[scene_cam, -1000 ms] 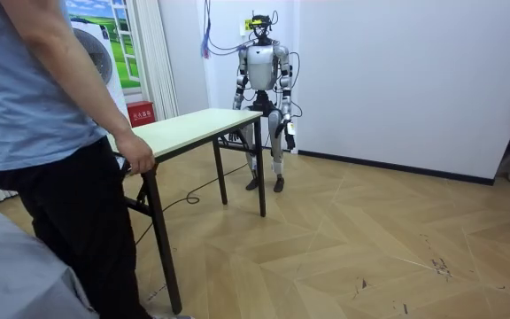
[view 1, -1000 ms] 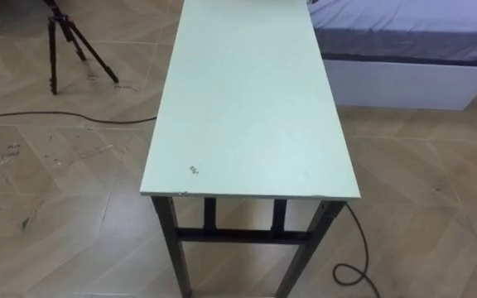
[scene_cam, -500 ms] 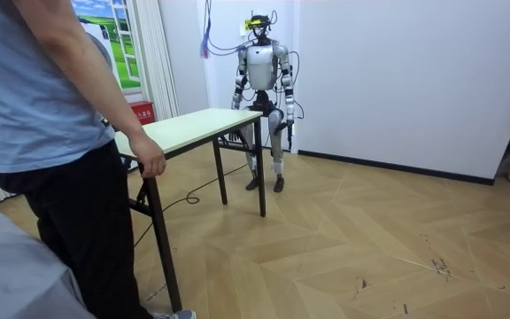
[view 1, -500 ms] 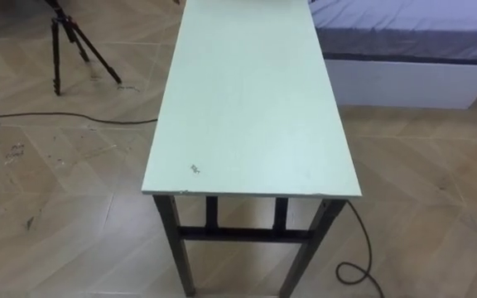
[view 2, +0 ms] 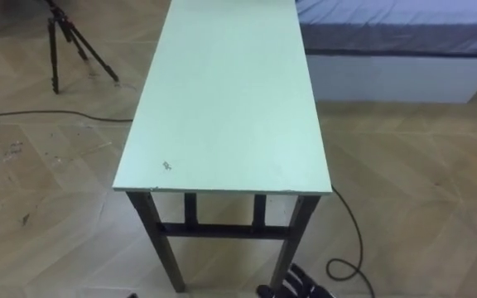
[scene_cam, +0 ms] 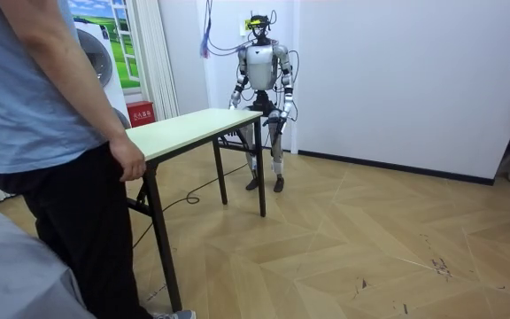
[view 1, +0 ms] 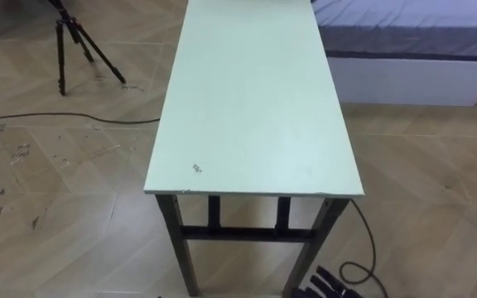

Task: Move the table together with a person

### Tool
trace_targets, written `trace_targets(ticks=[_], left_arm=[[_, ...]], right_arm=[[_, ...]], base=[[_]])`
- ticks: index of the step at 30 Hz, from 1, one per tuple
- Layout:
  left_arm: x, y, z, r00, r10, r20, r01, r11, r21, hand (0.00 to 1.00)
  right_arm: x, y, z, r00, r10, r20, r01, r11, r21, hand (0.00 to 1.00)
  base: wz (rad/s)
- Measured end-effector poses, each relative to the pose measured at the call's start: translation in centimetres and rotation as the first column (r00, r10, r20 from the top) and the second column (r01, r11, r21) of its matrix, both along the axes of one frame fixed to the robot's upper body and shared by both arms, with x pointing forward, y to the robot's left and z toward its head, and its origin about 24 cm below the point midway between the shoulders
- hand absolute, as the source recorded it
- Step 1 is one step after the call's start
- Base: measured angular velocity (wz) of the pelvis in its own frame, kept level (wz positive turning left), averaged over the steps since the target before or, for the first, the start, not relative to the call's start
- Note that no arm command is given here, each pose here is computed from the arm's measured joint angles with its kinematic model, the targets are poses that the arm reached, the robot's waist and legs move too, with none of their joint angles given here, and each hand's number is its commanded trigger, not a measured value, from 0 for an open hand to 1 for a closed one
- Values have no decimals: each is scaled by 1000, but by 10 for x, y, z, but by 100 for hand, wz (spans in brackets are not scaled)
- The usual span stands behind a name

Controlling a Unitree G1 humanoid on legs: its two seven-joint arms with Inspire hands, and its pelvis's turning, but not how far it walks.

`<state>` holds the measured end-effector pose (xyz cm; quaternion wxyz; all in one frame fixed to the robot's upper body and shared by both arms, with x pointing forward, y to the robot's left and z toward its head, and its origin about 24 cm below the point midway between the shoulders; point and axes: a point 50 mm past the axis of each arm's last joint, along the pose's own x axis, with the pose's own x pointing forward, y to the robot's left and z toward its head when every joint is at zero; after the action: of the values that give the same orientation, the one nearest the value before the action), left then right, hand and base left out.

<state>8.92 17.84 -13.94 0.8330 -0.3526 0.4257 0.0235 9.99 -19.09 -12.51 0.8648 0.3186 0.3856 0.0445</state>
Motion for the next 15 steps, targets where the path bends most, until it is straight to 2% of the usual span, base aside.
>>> trace_targets(ticks=[2, 5, 11, 15], left_arm=[[7, -16, 10, 998, -8, 64, 13, 997, -77, 0], [20, -30, 25, 989, 21, 147, 4, 986, -168, 0], [41, -44, 43, 971, 32, 239, 29, 969, -247, 0], [46, -49, 47, 970, 62, 237, 14, 952, -307, 0]], right_arm=[[-2, 11, 6, 1000, -10, 18, 9, 997, 73, 0], [7, 22, 18, 996, -22, 89, 9, 990, 142, 0], [23, 35, 29, 988, 3, 157, -33, 981, 189, 0], [35, 41, 33, 983, 33, 180, -68, 979, 192, 0]], base=[[0], [-5], [-1], [0]])
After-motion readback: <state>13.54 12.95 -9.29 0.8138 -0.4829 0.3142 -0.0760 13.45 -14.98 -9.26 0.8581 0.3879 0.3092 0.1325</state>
